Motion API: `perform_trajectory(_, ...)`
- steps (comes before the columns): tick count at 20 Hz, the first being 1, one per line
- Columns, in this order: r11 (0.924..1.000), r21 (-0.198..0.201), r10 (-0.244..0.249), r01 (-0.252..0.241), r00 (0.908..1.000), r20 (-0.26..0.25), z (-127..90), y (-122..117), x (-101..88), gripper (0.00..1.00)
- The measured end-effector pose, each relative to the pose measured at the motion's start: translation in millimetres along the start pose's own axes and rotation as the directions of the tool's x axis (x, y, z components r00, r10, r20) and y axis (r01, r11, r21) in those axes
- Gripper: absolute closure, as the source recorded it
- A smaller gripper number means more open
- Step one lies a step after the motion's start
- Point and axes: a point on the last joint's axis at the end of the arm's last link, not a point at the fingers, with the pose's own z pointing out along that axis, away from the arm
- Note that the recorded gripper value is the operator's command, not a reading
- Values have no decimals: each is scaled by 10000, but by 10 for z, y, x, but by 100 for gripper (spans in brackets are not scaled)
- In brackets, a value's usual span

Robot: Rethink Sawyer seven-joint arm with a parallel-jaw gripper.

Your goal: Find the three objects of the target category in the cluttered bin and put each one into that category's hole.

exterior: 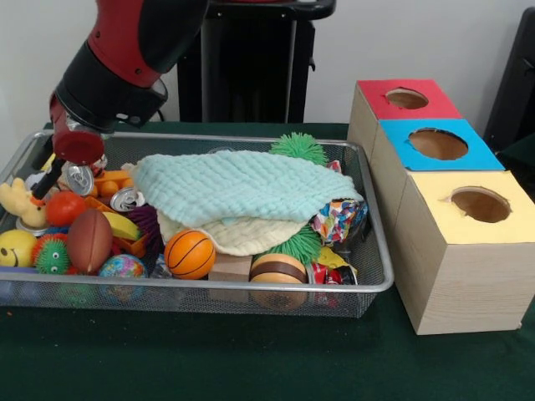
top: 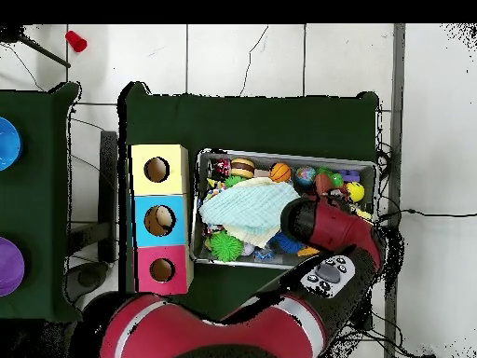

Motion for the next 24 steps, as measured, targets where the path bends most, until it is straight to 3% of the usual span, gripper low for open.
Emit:
perform_trajectory(8, 9970, 739, -194, 220, 9992, -361, 277, -301, 252, 0)
perform_trajectory(12, 9953, 922, -246, 285, 9988, -433, 395, -385, 311, 0)
perform_trajectory(24, 9984, 454, -324, 323, 9995, 9, 482, -366, 279, 0)
